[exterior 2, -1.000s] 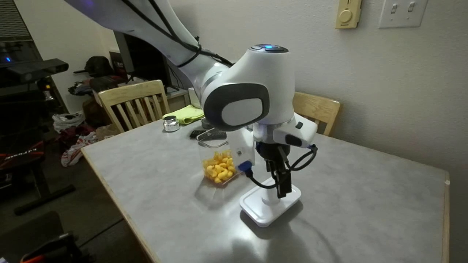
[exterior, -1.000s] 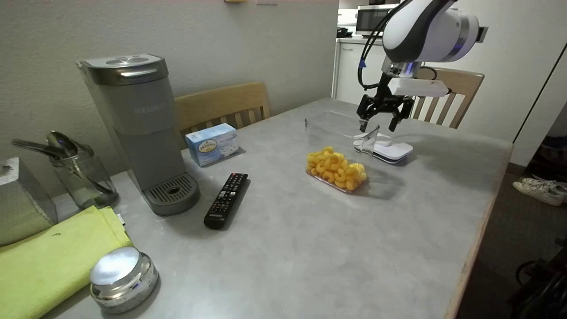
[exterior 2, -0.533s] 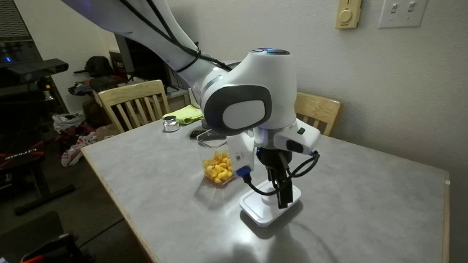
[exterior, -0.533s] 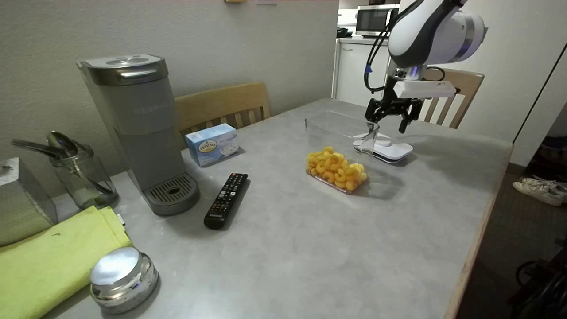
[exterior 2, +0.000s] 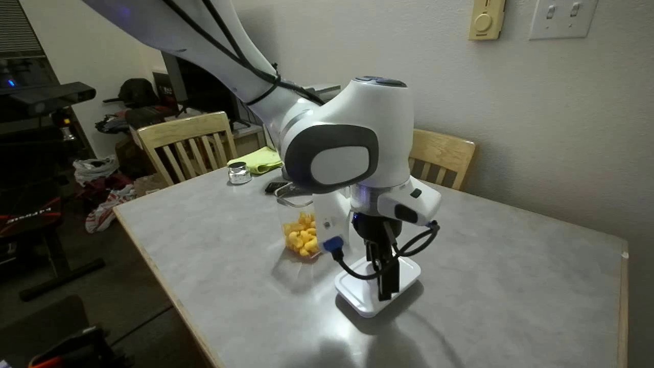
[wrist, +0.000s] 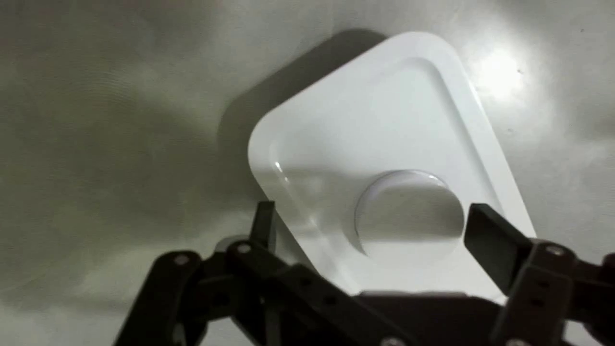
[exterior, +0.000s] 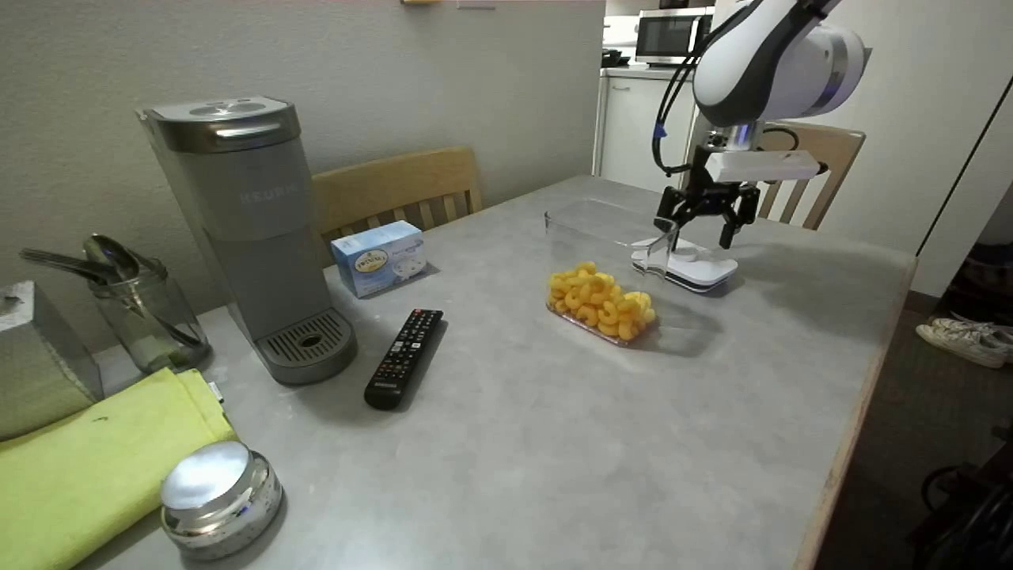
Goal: Place the white lid on top of the clear food container
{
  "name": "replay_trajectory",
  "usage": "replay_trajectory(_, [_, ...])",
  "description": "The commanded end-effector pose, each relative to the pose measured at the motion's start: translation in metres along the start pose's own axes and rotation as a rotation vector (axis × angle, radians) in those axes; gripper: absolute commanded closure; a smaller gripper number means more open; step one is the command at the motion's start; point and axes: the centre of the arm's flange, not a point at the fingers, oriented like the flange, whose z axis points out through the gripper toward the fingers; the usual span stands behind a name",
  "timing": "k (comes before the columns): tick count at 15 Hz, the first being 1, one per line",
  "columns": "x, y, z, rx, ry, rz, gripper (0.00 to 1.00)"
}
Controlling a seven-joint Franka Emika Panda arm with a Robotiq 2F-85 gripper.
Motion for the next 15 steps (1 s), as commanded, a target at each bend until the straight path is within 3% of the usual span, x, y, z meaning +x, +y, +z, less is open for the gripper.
replay_trajectory(1, [0.0,-0.006,0.009,0.001,-0.017,-0.01,0.0])
replay_trajectory(15, [0.005,-0.024,0.013,0.011,-0.002,-0.046,0.0])
